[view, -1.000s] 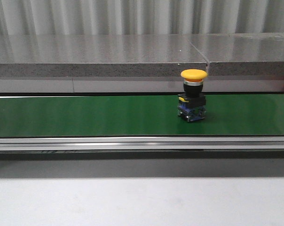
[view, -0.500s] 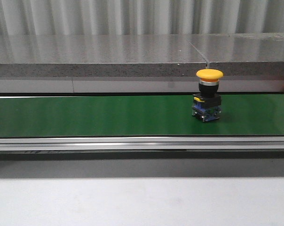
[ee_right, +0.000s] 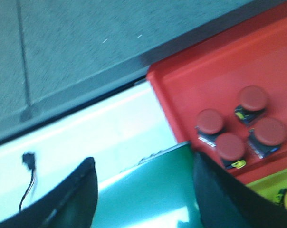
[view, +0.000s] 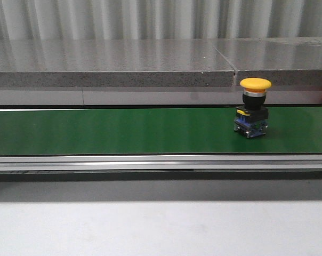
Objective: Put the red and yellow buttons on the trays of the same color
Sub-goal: 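Move the right gripper down over the yellow button on the belt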
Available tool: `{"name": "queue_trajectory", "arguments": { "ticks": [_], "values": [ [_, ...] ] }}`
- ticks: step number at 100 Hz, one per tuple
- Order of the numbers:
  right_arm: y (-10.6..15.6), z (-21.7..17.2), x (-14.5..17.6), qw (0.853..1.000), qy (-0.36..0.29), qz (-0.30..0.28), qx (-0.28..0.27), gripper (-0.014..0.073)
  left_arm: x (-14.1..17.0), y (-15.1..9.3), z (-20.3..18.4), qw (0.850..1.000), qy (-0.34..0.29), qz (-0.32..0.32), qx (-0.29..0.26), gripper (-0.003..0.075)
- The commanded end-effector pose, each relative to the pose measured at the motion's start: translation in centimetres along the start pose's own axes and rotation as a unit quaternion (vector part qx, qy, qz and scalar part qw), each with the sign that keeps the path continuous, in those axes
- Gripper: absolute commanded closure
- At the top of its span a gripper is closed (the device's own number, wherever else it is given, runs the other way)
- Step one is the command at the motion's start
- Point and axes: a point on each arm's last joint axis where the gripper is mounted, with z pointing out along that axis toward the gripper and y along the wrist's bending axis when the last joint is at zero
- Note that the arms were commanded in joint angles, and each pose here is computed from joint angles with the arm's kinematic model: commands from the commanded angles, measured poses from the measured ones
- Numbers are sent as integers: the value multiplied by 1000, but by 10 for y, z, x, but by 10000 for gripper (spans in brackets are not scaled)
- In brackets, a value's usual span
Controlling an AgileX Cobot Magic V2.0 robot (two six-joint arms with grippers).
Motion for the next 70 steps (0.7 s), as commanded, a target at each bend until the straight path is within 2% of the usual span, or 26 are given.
{"name": "queue_trajectory", "arguments": {
  "ticks": [1, 33, 70],
  "values": [
    [17, -17, -3, 999, -20, -43, -23, 142, -13, 1, -5, 999, -47, -6, -4, 741],
    [58, -15, 24, 987, 65, -121, -86, 142, -13, 1, -5, 999, -47, -6, -4, 741],
    [97, -5, 56, 953, 158, -216, -144, 142, -13, 1, -5, 999, -47, -6, -4, 741]
  ]
}}
